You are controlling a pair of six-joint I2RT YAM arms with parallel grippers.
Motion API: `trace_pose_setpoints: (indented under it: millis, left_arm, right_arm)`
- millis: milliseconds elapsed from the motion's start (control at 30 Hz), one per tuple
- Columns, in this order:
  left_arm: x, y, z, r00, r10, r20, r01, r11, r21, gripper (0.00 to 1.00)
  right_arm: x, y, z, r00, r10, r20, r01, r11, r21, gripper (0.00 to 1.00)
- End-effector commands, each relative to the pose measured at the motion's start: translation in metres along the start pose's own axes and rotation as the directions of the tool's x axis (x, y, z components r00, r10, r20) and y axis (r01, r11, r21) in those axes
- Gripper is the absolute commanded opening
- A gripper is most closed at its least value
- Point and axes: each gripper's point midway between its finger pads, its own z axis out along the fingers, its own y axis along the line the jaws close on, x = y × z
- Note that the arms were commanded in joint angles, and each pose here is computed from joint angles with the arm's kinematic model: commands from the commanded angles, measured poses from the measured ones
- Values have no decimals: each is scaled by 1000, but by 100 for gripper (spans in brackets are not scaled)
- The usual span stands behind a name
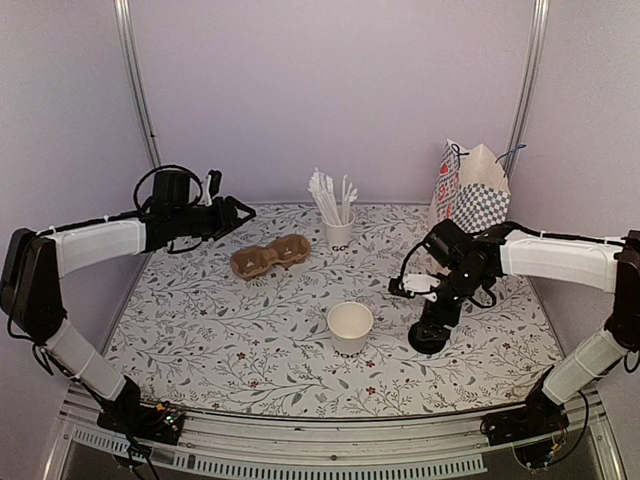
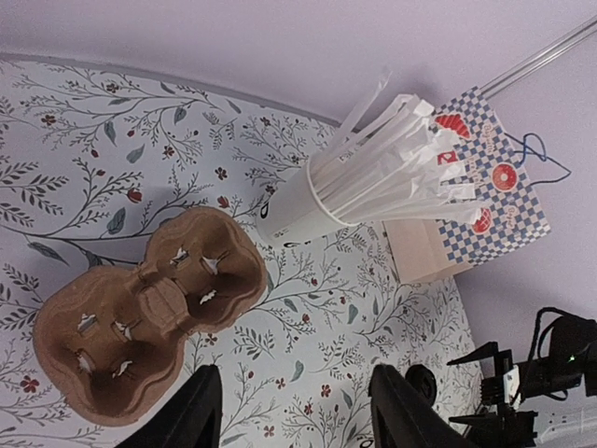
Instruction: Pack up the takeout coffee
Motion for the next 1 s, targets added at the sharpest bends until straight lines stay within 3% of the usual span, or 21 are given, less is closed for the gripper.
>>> trace_pose_setpoints:
  millis: [0,167,967]
  left_arm:
    - [-21,-28,-19,997,34,67,-41,995,95,56]
    - [-20,-27,-21,998,9,59,-16,992,127,57]
    - [-19,-12,-18,998,-33,47,27,993,111,56]
  right_arm:
    - [2,-3,0,993,68,96,-68,998,-7,92]
    - [11,-13,2,987,101,125,-106,994,39,94]
    - [27,-8,42,992,120,25,-120,993,-12,93]
